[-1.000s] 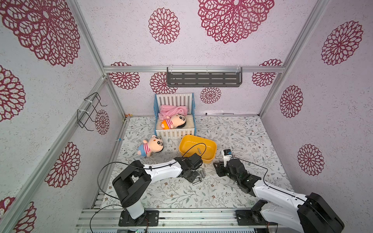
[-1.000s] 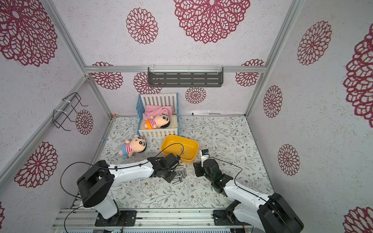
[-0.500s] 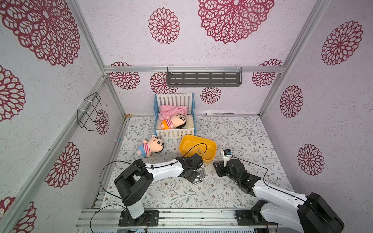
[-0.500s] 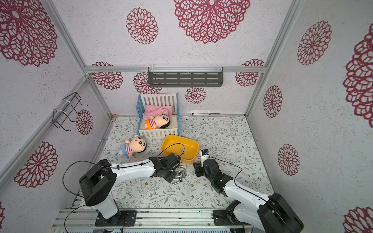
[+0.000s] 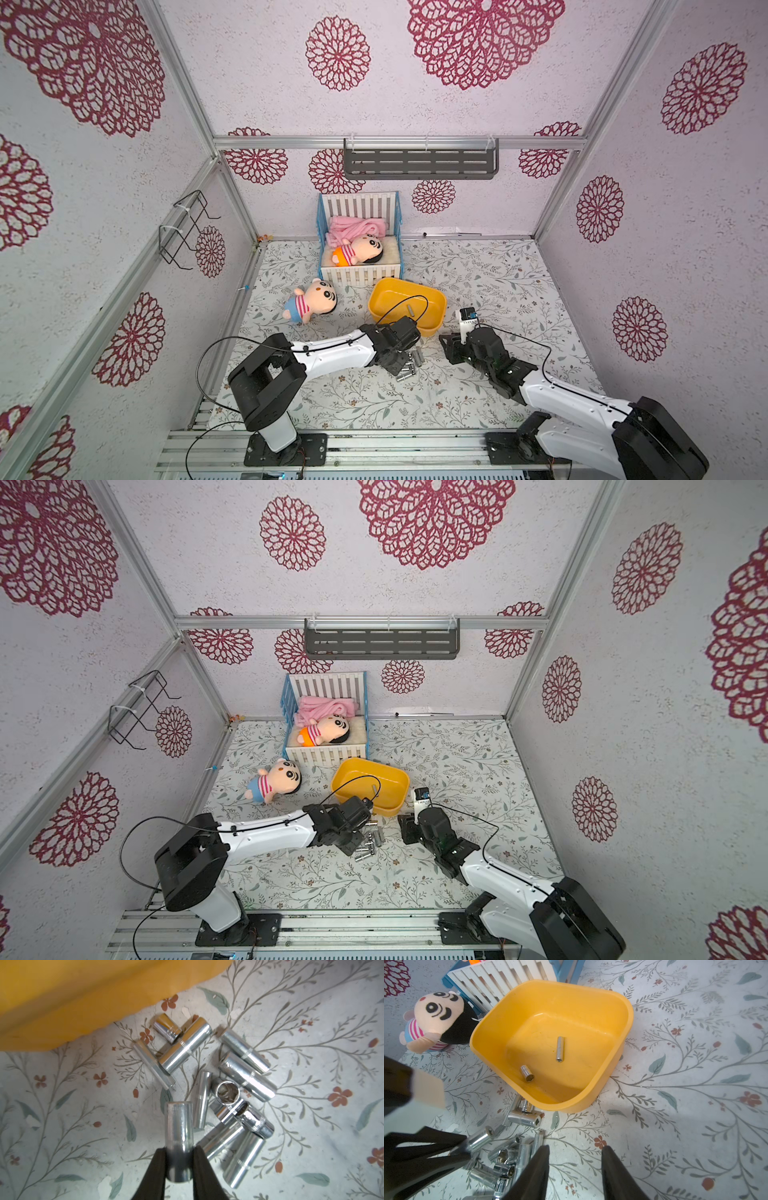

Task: Put the screws on the desktop into the storage box
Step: Pick up the screw from the center of the board, then place the screw in the storage box, then pick up the screw from the center of the board, then place the screw in the storage box.

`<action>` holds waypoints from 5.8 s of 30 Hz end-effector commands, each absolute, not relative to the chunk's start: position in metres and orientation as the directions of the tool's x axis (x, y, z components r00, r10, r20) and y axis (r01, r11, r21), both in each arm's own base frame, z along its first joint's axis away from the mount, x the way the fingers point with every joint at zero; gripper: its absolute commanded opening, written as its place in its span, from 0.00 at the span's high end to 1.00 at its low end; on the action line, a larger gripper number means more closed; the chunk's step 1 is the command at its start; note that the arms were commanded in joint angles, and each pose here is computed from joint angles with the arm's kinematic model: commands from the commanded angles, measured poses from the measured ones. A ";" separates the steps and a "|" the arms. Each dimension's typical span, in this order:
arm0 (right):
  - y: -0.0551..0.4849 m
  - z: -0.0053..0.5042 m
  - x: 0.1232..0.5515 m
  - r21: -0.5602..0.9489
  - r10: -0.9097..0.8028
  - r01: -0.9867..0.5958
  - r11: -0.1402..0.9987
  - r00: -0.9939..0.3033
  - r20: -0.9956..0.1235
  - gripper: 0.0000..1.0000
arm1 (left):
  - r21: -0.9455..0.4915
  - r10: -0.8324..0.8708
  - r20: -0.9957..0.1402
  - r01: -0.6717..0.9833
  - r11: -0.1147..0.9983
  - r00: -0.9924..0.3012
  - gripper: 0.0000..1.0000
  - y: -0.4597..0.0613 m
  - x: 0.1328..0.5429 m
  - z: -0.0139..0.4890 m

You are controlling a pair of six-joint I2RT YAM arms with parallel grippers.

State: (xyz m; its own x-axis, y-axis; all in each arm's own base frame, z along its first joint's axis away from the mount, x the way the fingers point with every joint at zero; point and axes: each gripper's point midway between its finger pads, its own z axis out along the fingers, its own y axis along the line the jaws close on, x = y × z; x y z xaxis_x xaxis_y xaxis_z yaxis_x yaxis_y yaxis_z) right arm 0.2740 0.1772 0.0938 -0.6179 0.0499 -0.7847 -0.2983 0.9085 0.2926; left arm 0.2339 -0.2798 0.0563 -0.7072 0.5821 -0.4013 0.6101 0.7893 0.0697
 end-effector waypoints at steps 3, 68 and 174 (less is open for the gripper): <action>0.176 0.108 0.280 0.292 0.079 -0.290 0.912 -0.573 -0.816 0.54 | 0.098 0.533 -0.564 0.590 0.802 -0.631 0.95 -0.295 0.256 0.110; 0.254 0.057 0.257 0.217 -0.192 -0.508 0.834 -0.635 -0.748 0.60 | -0.182 0.093 -0.651 0.273 0.945 -0.754 0.03 -0.237 0.267 0.098; 0.226 0.100 0.251 0.232 -0.129 -0.478 0.847 -0.608 -0.783 0.57 | -0.180 0.253 -0.548 0.408 0.895 -0.797 0.01 -0.259 0.252 0.085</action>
State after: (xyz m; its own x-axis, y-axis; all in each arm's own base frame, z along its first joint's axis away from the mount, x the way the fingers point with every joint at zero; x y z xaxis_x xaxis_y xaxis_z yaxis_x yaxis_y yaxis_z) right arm 0.2535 0.2170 0.0912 -0.6422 -0.1527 -0.7512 -0.4381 0.8773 0.1963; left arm 0.2592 -0.2507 0.0800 -0.7983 0.2634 -0.5416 0.3945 0.9082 -0.1397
